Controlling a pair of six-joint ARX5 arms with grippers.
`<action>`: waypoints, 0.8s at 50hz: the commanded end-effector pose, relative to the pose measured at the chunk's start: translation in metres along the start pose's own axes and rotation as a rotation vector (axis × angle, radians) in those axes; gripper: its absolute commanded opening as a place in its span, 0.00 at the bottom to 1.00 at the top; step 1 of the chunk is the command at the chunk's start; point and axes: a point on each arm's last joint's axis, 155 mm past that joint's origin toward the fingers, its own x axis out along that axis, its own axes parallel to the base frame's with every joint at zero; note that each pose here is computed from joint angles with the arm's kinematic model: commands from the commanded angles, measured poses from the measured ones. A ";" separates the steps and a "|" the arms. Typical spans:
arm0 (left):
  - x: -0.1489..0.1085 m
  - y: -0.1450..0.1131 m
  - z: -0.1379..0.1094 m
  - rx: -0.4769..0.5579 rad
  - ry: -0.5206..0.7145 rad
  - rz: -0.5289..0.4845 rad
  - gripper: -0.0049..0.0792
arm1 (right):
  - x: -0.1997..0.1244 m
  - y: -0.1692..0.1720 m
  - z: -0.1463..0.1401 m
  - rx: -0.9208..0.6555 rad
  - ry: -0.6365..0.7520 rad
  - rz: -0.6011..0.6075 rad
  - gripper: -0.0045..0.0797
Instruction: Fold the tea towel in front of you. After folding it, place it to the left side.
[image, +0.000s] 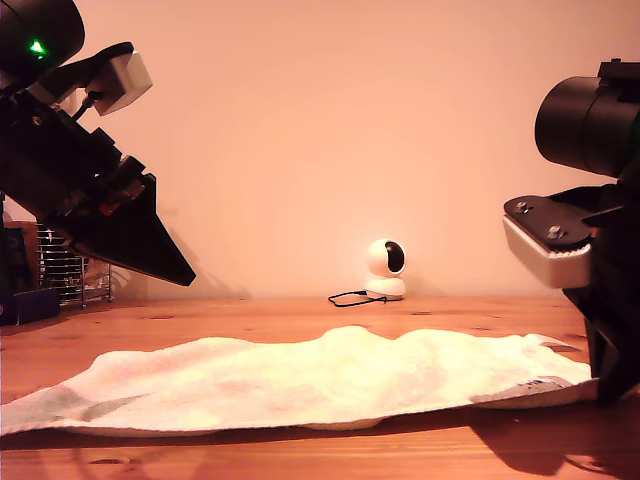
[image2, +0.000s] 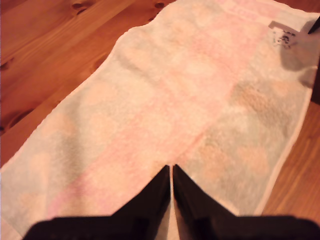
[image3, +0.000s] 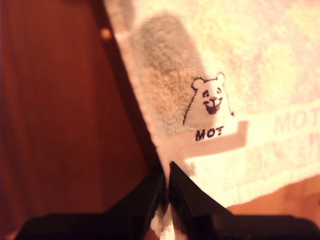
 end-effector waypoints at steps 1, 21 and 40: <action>0.003 -0.001 -0.010 -0.018 0.021 -0.001 0.04 | 0.008 0.013 0.002 -0.029 0.017 0.017 0.04; 0.002 0.007 -0.015 -0.034 0.038 0.032 0.04 | -0.056 -0.080 0.063 -0.049 -0.084 -0.295 0.04; -0.022 0.030 -0.001 -0.133 -0.009 0.169 0.04 | -0.119 -0.109 0.162 -0.160 -0.339 -0.424 0.04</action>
